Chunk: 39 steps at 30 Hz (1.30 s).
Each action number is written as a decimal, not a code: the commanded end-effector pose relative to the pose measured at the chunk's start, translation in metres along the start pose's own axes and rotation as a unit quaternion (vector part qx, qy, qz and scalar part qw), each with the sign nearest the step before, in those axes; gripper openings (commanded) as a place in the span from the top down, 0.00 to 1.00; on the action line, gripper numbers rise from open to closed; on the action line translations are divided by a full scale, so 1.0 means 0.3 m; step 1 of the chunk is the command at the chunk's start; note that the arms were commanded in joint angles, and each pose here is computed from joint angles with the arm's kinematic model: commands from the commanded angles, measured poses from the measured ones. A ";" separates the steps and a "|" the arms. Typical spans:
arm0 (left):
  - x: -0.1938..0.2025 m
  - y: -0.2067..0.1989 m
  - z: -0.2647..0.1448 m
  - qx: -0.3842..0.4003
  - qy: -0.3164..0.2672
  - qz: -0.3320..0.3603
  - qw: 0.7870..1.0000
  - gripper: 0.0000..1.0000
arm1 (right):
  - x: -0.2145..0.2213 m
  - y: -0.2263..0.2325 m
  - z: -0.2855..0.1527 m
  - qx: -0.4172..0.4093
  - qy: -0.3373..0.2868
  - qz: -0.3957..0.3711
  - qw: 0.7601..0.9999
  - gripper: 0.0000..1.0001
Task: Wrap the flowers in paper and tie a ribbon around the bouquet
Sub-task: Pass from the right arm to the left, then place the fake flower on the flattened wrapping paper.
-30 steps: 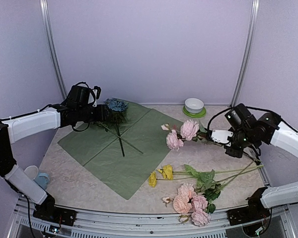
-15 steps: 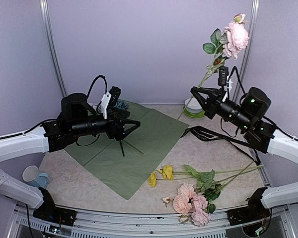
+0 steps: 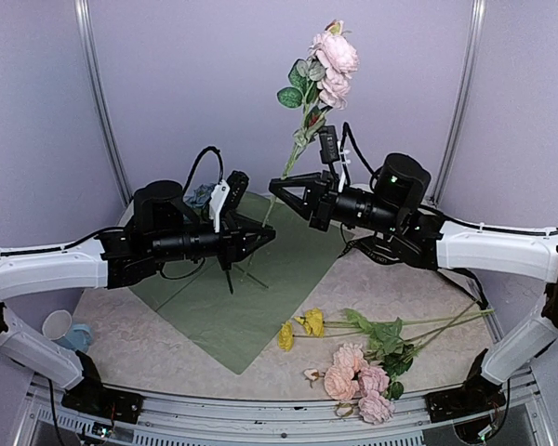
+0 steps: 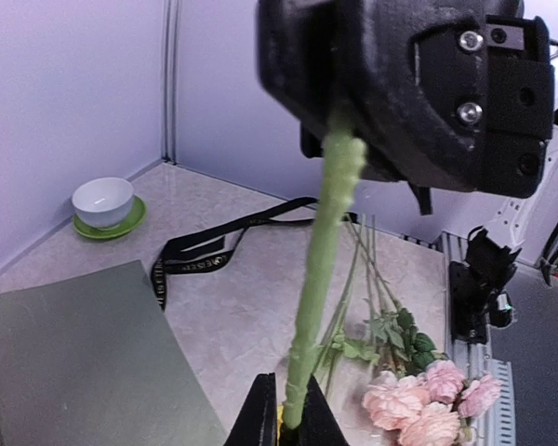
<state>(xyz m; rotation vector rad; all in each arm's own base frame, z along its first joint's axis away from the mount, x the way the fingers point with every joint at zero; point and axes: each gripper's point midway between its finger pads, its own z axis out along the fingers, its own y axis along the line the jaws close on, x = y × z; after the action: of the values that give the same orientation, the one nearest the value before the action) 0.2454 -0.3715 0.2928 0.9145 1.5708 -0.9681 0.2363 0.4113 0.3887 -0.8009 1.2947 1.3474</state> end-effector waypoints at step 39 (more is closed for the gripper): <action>0.658 0.750 0.055 -0.242 0.130 -0.454 0.848 0.54 | 0.664 -0.531 -0.076 0.337 0.351 0.030 0.873 0.23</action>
<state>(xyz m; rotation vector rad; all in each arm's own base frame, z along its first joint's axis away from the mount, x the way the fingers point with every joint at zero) 0.4233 -0.2927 0.0507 -0.1289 2.4467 -1.0291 0.3398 0.4052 0.1797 -0.6778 2.1245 0.5765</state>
